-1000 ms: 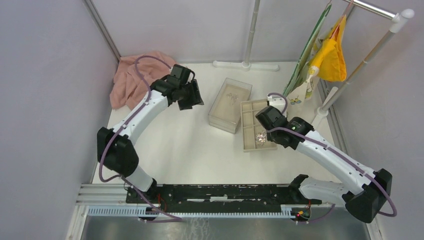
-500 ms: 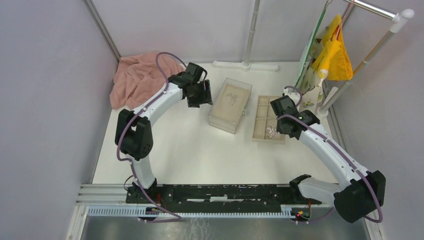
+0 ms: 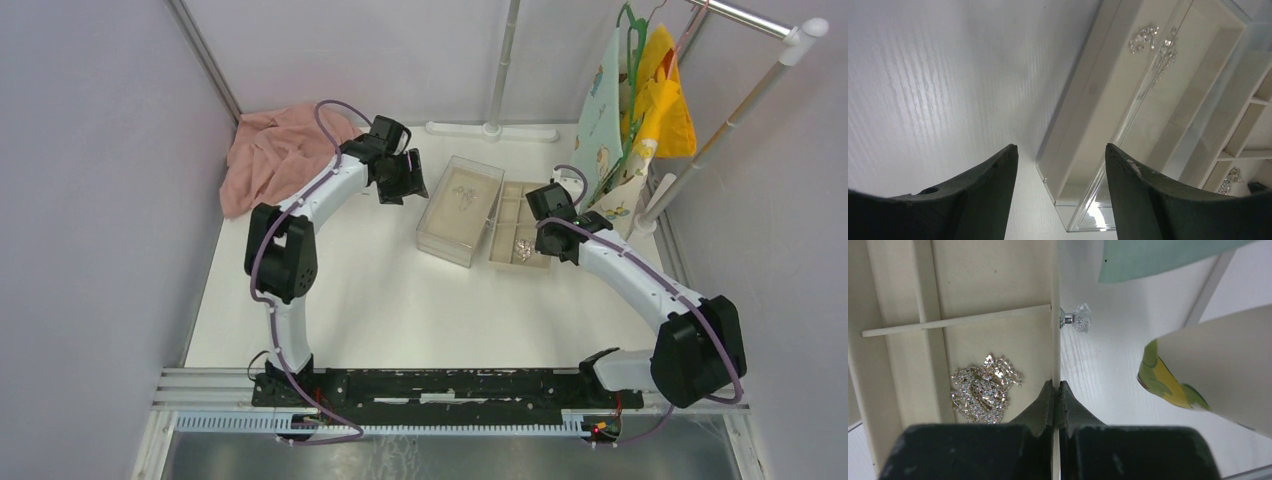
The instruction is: Organize the mixed jewelry
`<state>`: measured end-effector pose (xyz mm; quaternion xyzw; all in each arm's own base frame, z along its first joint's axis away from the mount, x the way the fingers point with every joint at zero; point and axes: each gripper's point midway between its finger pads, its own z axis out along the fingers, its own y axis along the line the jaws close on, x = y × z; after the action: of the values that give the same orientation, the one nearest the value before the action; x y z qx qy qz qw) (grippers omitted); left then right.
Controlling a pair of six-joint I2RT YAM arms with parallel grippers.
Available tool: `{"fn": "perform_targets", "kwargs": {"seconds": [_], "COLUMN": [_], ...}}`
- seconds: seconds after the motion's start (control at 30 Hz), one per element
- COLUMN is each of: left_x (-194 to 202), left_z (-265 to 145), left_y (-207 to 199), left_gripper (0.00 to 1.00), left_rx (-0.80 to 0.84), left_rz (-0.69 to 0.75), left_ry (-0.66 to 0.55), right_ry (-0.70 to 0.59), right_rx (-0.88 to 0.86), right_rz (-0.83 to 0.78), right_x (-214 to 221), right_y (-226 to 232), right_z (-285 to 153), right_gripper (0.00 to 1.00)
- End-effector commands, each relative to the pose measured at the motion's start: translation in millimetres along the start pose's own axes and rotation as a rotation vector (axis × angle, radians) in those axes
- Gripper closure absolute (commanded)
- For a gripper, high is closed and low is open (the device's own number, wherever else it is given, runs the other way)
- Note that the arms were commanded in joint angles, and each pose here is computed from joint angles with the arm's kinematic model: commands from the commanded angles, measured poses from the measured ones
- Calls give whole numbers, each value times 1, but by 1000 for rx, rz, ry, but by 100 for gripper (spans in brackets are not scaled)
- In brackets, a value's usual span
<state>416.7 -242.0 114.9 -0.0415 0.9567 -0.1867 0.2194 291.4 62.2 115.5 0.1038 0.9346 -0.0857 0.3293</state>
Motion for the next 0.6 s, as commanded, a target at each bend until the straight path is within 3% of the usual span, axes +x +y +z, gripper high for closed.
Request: {"fn": "perform_targets", "kwargs": {"seconds": [0.0,0.57], "left_x": [-23,-7], "left_z": [-3,16], "left_y": [-16,-17], "left_gripper": [29,28], "left_rx": [89,161], "left_rz": [50,59], "left_ry": [-45,40], "right_ry": [-90,-100], "right_rx": [-55,-68], "right_rz": [94,156], "right_x": [-30,-44], "right_y": [21,39], "right_z": [5,20], "right_gripper": [100,100]}}
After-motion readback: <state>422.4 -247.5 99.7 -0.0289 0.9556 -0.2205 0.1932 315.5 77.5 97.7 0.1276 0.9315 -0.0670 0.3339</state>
